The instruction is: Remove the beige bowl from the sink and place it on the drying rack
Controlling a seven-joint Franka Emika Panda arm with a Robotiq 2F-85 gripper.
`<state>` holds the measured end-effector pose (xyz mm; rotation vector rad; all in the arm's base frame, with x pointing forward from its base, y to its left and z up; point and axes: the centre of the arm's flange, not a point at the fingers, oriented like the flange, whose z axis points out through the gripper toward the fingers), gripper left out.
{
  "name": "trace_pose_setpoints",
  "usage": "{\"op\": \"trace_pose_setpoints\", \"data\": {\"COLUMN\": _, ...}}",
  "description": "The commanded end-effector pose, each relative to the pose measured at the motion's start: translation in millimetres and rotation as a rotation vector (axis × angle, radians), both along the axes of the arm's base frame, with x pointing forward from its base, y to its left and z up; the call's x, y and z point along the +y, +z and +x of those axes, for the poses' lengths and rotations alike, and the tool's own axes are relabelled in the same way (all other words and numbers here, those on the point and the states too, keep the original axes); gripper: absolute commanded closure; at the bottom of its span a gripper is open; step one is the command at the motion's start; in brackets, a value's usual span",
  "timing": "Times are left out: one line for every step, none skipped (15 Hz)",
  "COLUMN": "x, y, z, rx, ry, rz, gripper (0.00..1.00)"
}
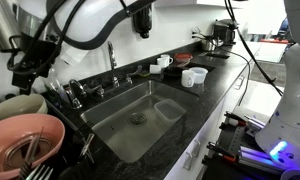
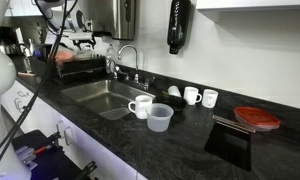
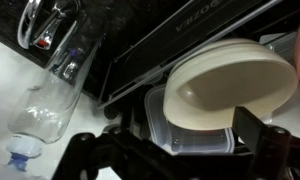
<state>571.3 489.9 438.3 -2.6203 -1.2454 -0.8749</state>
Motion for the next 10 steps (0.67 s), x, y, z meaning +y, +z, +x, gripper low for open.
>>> {"op": "trace_pose_setpoints", "data": {"x": -32.2, "y": 8.6, "z": -25.3, "rx": -0.015, "ry": -0.085, "rz": 0.012, "gripper": 0.00}}
{"op": "trace_pose_setpoints", "data": {"x": -40.5, "y": 10.7, "z": -30.2, "rx": -0.008, "ry": -0.124, "rz": 0.017, "gripper": 0.00}}
{"op": "trace_pose_setpoints", "data": {"x": -49.1, "y": 11.6, "z": -35.2, "rx": 0.004, "ry": -0.166, "rz": 0.019, "gripper": 0.00}}
{"op": "trace_pose_setpoints", "data": {"x": -58.6, "y": 11.5, "z": -41.1, "rx": 0.024, "ry": -0.212, "rz": 0.021, "gripper": 0.00}}
{"op": "trace_pose_setpoints", "data": {"x": -68.8, "y": 11.1, "z": -47.7, "rx": 0.051, "ry": -0.258, "rz": 0.024, "gripper": 0.00}}
{"op": "trace_pose_setpoints", "data": {"x": -79.3, "y": 10.1, "z": -55.1, "rx": 0.074, "ry": -0.307, "rz": 0.026, "gripper": 0.00}}
{"op": "trace_pose_setpoints", "data": {"x": -90.3, "y": 8.0, "z": -63.2, "rx": 0.097, "ry": -0.355, "rz": 0.027, "gripper": 0.00}}
{"op": "trace_pose_setpoints", "data": {"x": -102.2, "y": 6.0, "z": -73.6, "rx": 0.117, "ry": -0.400, "rz": 0.031, "gripper": 0.00}}
{"op": "trace_pose_setpoints", "data": {"x": -113.8, "y": 2.8, "z": -84.7, "rx": 0.136, "ry": -0.439, "rz": 0.034, "gripper": 0.00}}
{"op": "trace_pose_setpoints", "data": {"x": -123.2, "y": 1.5, "z": -94.9, "rx": 0.152, "ry": -0.468, "rz": 0.037, "gripper": 0.00}}
